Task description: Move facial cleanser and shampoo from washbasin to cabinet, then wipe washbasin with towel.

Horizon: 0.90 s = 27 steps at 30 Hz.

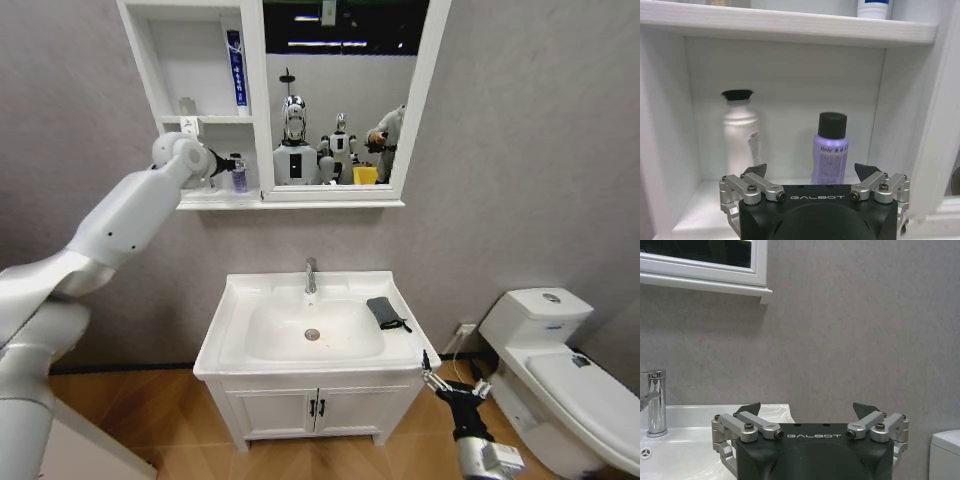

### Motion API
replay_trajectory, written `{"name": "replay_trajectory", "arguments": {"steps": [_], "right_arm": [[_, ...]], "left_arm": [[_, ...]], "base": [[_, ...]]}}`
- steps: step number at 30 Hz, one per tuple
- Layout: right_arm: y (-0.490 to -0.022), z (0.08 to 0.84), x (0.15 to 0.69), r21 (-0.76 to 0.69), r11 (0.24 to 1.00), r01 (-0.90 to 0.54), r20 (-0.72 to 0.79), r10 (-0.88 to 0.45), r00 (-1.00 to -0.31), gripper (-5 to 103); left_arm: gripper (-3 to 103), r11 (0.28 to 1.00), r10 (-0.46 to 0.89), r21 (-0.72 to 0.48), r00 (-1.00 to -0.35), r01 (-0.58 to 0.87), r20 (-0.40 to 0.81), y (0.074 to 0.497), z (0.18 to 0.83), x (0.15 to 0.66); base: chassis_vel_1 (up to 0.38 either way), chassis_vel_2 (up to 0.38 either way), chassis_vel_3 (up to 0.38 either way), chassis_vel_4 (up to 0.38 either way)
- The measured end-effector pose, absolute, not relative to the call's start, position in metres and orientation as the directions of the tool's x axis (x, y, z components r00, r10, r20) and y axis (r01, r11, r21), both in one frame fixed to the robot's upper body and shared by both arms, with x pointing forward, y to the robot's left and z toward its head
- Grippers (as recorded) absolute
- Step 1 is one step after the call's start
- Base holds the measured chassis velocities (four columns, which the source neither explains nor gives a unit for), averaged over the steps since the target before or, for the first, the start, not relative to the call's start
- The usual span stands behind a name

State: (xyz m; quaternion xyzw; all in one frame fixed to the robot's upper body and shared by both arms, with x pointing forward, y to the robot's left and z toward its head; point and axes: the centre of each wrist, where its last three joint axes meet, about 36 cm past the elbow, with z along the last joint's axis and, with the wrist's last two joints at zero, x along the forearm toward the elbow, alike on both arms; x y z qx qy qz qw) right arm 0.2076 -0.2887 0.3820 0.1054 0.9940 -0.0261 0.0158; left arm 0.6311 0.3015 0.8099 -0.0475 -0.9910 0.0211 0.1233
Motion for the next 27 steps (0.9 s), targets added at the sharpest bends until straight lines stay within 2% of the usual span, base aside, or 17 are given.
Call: {"name": "replay_trajectory", "arguments": {"steps": [1,5,6,11,13,16,19,20,22,27], "right_arm": [[-0.288,0.382,0.209,-0.054,0.976,0.213,-0.034,0.211,-0.977,100],[-0.284,0.383,0.217,-0.058,0.96,0.273,-0.015,0.272,-0.962,100],[-0.284,0.383,0.217,-0.058,0.96,0.273,-0.015,0.272,-0.962,100],[-0.283,0.385,0.22,-0.038,0.959,0.281,-0.008,0.281,-0.96,100],[-0.282,0.384,0.219,-0.034,0.96,0.28,-0.007,0.279,-0.96,100],[-0.282,0.383,0.217,-0.035,0.957,0.288,-0.007,0.288,-0.958,100],[-0.286,0.381,0.207,-0.105,0.912,0.397,0.009,0.4,-0.916,100],[-0.286,0.381,0.207,-0.105,0.912,0.397,0.009,0.4,-0.916,100],[-0.287,0.387,0.212,-0.133,0.891,0.434,0.035,0.442,-0.896,100],[-0.29,0.395,0.221,-0.143,0.886,0.441,0.057,0.452,-0.89,100]], "left_arm": [[100,0.993,0.114,-0.047,-0.966,0.106,0.233,0.311,0.8,0.608],[100,0.99,0.132,0.006,-0.964,0.137,0.233,0.325,0.765,0.555],[100,0.99,0.132,0.006,-0.964,0.137,0.233,0.325,0.765,0.555],[100,0.965,0.129,0.201,-0.971,0.171,0.203,0.337,0.704,0.483],[100,0.96,0.127,0.22,-0.969,0.174,0.211,0.337,0.689,0.471],[100,0.953,0.138,0.232,-0.96,0.195,0.242,0.332,0.656,0.454],[100,0.947,0.155,0.243,-0.961,0.211,0.23,0.323,0.619,0.442],[100,0.947,0.155,0.243,-0.961,0.211,0.23,0.323,0.619,0.442],[100,0.958,0.135,0.227,-0.974,0.175,0.181,0.323,0.61,0.422],[100,0.978,0.088,0.171,-0.981,0.118,0.172,0.331,0.594,0.392]], "base": [[0.0,0.0,0.0,0.0],[0.0,0.0,0.0,0.0],[0.0,0.0,0.0,0.0],[0.0,0.0,0.0,0.0],[0.0,0.0,0.0,0.0],[0.0,0.0,0.0,0.0],[0.0,0.0,0.0,0.0],[0.0,0.0,0.0,0.0],[0.0,0.0,0.0,0.0],[0.0,0.0,0.0,0.0]]}}
